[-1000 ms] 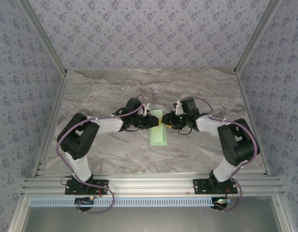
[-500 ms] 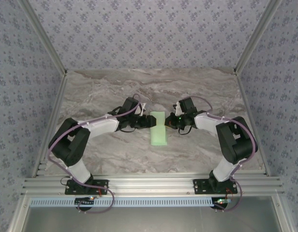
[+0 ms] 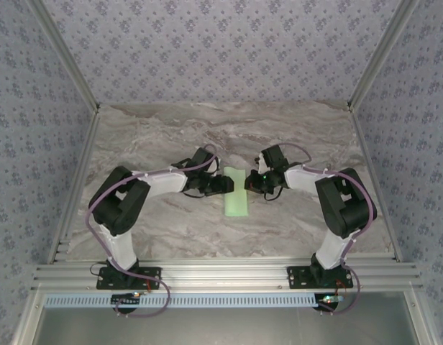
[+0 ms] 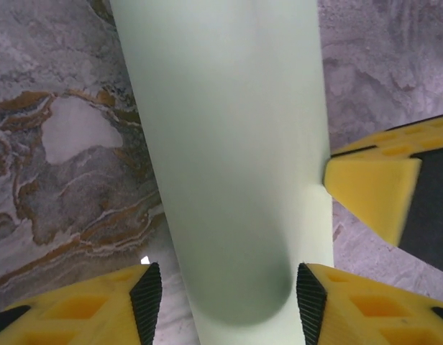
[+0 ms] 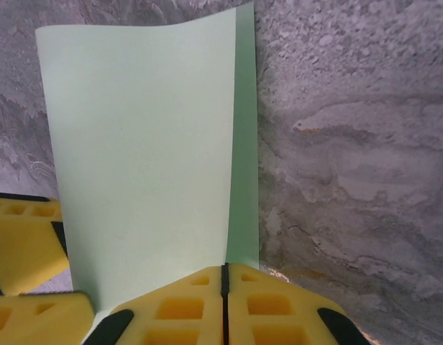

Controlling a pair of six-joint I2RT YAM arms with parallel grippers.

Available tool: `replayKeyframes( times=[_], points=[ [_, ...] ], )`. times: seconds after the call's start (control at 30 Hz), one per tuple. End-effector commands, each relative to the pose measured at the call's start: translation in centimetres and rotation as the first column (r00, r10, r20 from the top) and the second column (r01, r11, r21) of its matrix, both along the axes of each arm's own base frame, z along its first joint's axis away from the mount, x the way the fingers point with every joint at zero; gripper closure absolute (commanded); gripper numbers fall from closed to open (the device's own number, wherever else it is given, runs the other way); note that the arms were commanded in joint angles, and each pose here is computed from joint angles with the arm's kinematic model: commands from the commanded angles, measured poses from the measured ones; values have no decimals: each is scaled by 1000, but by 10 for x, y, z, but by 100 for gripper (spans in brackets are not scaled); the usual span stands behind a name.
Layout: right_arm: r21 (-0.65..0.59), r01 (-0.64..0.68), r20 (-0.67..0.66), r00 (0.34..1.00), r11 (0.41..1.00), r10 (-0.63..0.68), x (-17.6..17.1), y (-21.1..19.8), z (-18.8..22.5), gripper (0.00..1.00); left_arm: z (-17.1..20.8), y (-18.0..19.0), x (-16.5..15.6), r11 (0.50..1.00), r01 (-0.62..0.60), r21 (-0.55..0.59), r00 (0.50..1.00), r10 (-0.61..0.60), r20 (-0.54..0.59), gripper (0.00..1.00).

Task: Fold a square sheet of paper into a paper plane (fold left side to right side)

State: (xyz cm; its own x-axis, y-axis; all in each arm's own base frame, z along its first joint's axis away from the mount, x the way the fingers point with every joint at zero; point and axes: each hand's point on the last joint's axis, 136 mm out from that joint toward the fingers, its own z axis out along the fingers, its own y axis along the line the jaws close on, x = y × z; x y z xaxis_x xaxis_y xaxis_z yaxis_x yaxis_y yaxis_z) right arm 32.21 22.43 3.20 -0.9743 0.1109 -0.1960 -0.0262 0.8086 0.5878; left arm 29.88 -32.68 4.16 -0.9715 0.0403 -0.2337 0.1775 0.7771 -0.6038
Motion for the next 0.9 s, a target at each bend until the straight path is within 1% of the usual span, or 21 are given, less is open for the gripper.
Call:
replayKeyframes(
  times=[0.0,0.13,0.23,0.37,0.5,0.87],
  points=[
    [-22,4,41,999,1000,-3,5,-4,9,84,-8,-1,-2,999,0,48,1000,1,-21,49],
    [-68,34,102,994,997,-27,7,-19,25,68,-16,0,-3,997,1,82,999,2,-33,50],
    [-125,59,146,989,990,-40,5,-33,36,62,-21,0,-4,995,3,98,999,1,-42,50],
    [-168,76,188,981,983,-44,2,-45,48,57,-26,0,-5,993,8,116,999,-2,-53,50],
    [-187,76,194,980,979,-39,-1,-50,53,56,-30,-1,-6,990,17,139,998,-9,-59,50],
    [-158,49,183,983,986,-19,-5,-44,56,54,-37,-2,-7,984,34,173,997,-21,-75,49]
  ],
)
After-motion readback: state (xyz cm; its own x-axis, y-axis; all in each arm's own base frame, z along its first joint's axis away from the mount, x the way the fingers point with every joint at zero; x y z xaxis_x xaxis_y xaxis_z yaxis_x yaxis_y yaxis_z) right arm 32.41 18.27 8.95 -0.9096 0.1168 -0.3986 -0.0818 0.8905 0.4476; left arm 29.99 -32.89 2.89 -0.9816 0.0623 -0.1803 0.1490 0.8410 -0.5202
